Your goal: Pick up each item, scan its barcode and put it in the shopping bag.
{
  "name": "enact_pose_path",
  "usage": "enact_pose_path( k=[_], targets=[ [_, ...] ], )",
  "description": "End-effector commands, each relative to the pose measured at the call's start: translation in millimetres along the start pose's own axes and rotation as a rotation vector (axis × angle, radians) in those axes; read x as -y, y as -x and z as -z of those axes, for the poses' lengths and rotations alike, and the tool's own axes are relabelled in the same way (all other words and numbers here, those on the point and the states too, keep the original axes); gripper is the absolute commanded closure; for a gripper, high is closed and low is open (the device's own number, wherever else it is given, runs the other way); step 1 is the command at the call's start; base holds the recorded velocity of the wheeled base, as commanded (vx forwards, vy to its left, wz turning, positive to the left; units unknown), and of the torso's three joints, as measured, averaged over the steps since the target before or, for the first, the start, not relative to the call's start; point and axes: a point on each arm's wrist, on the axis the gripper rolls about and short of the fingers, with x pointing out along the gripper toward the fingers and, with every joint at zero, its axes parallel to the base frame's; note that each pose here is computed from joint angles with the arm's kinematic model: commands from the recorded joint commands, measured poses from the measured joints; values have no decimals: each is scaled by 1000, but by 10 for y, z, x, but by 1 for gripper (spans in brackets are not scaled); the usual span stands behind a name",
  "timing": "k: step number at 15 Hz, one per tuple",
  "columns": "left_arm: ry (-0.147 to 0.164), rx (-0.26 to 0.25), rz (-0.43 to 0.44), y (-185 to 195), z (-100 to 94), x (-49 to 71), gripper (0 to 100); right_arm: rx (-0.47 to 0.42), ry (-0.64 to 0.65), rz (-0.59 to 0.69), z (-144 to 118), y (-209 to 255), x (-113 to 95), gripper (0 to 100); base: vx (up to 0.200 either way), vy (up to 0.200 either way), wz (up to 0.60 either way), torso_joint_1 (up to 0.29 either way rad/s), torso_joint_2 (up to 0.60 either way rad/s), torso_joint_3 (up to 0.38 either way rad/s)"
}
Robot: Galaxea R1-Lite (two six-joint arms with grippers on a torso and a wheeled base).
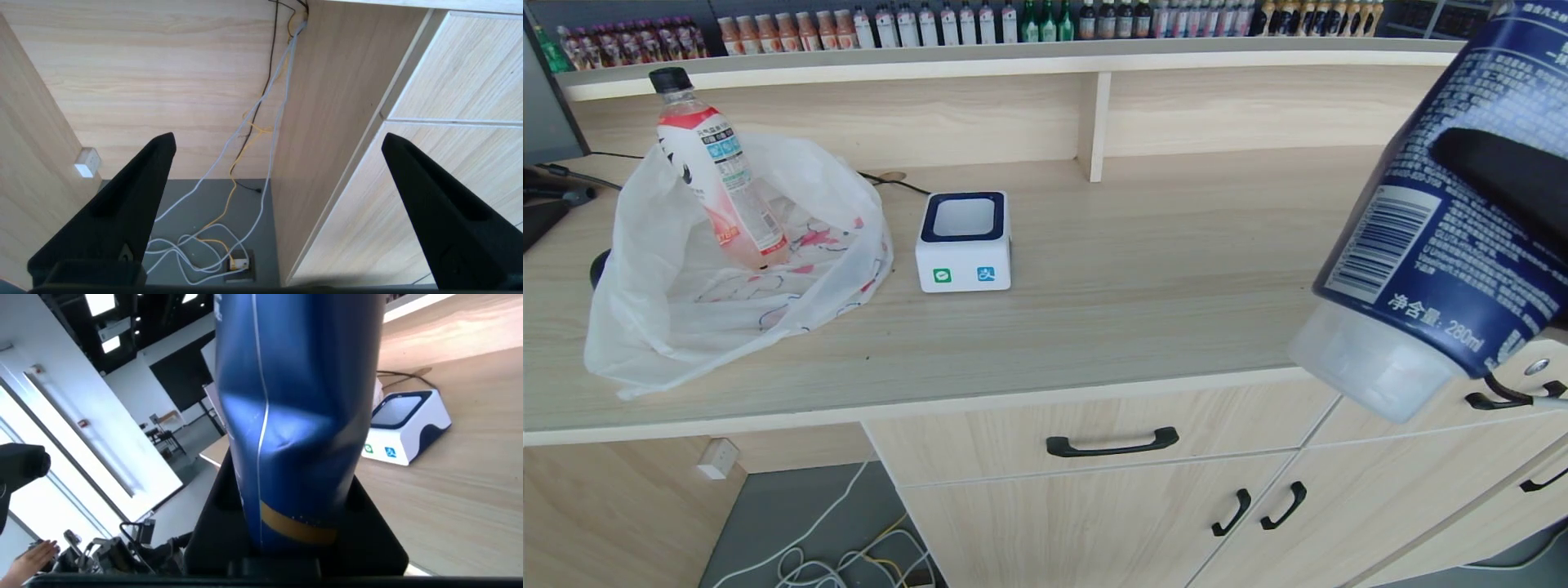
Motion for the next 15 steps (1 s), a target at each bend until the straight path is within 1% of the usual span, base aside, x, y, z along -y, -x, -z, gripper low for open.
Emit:
enact_pose_path(
  k=[1, 15],
  targets=[
    [0, -2, 0, -1, 0, 0, 0, -7, -3, 4, 17, -10, 14, 100, 0, 0, 0, 0, 0, 0],
    [0, 0, 0, 0, 0, 0, 0, -31, -1, -7, 52, -42, 46, 100, 0, 0, 0, 0, 0, 0]
  ],
)
